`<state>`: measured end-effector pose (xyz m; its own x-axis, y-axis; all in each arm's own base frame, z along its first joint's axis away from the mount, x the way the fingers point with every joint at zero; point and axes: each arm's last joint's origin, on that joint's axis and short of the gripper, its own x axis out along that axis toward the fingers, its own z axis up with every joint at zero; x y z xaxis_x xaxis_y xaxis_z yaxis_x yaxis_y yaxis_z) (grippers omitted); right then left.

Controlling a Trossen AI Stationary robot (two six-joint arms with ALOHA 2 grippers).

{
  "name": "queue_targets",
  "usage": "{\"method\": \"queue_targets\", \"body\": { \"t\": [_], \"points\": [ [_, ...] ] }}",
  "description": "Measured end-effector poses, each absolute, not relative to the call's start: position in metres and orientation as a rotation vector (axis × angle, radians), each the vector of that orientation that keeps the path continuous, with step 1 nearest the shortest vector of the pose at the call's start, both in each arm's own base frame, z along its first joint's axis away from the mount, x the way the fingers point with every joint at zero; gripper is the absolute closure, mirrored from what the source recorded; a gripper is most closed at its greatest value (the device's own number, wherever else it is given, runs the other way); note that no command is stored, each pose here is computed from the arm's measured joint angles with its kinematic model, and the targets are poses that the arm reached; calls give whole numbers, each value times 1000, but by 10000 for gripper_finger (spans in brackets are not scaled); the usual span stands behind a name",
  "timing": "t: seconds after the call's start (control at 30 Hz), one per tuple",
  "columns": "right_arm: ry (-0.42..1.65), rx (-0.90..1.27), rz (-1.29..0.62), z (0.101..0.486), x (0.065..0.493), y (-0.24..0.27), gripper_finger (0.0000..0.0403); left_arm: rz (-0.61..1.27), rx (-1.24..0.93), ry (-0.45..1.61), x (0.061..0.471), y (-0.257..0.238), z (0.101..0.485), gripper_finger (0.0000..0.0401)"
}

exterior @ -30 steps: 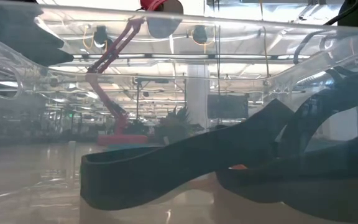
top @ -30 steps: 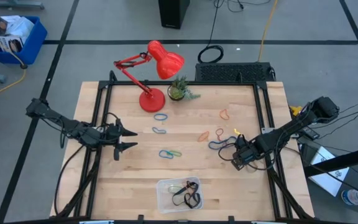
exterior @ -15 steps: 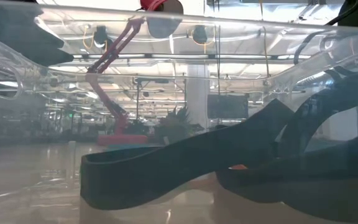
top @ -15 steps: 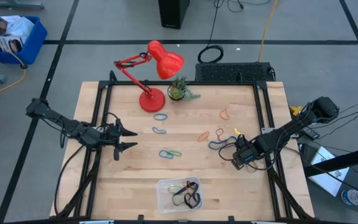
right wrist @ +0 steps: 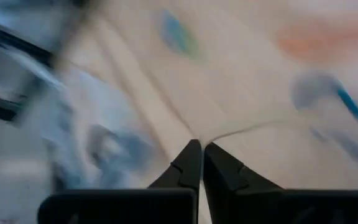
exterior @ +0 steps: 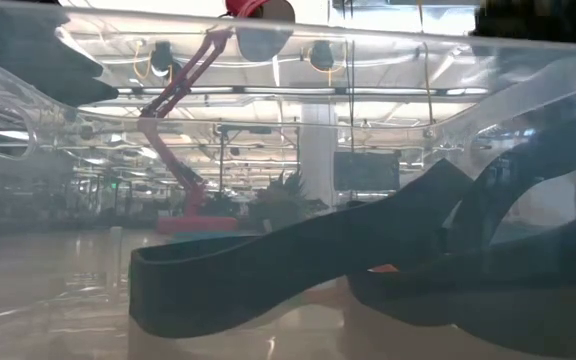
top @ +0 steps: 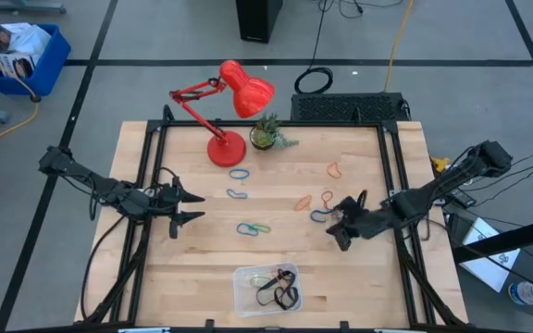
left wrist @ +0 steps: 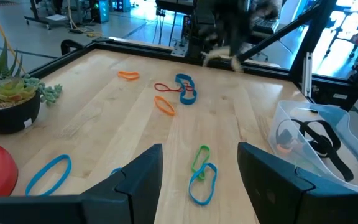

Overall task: Pick and place rubber bands into bin
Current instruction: Put the brown rubber band into the transparent bin

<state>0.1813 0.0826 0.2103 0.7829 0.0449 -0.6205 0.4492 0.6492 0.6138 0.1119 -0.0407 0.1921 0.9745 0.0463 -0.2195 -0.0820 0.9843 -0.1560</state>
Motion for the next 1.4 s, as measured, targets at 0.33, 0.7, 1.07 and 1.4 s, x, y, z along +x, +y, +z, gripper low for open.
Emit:
{"method": "queue_targets", "body": {
  "t": [0.33,0.7,1.07,1.4],
  "points": [
    [-186,657,87,303,184,80,402,62,-136,218,112,-41,192,187],
    [-180,431,118,363,202,91,403,56,-86,219,112,-41,192,187],
    [40,195,273,407,281,140,403,57,-94,219,112,-41,192,187],
    [318,205,397,335,340,178,403,57,-96,219,112,-41,192,187]
  ]
}}
